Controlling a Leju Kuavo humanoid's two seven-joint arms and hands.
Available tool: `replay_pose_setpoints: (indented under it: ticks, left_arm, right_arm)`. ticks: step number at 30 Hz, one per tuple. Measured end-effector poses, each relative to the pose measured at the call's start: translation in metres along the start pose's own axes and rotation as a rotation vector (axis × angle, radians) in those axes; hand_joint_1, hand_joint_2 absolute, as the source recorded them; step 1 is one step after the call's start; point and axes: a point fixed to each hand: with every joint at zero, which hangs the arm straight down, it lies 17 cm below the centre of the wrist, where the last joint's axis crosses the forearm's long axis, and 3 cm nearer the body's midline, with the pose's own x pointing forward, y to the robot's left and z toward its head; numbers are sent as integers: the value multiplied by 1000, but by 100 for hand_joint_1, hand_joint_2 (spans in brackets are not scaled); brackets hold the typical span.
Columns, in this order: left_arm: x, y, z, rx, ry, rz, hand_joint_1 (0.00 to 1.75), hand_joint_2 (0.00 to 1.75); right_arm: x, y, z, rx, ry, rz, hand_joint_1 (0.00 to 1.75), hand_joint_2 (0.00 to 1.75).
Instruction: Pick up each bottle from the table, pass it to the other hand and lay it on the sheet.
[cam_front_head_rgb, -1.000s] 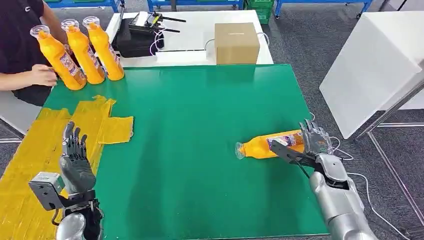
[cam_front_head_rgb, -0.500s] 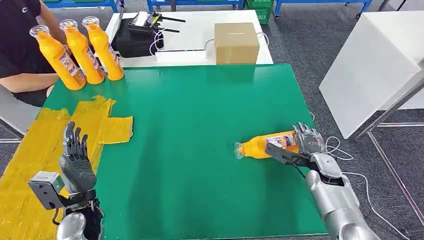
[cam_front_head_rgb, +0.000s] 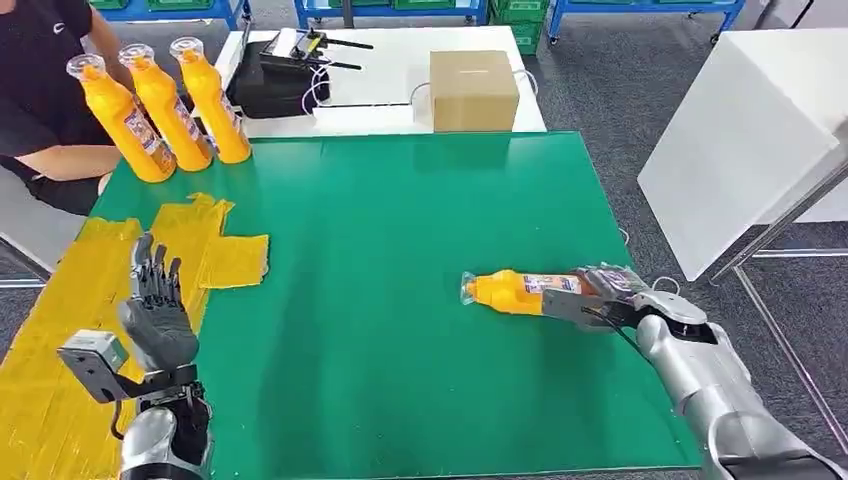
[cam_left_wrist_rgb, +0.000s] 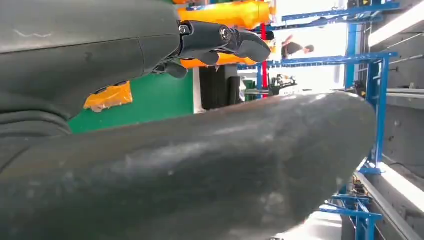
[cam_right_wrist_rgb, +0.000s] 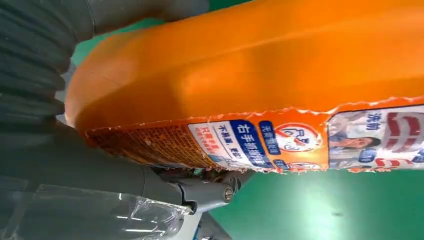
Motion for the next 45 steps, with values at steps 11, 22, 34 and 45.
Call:
replay_pose_setpoints:
  ticks: [11,22,34,45]
  left_arm:
    - [-10,0,-3,0,19,9,0,0]
    - [-31,-34,54,-102,217,321,0,175]
    - [-23,-102,81,-231,264,446,0,175]
    - [-14,-128,79,-275,244,441,0,175]
  right_arm:
    - [-14,8,5,33,7,-2,175,175]
    - [159,-10,29,-285,-364,-472,175,175]
    - [296,-59,85,-388,-664,-694,175,175]
    - [359,-55,94,-335,-752,-757,175,175]
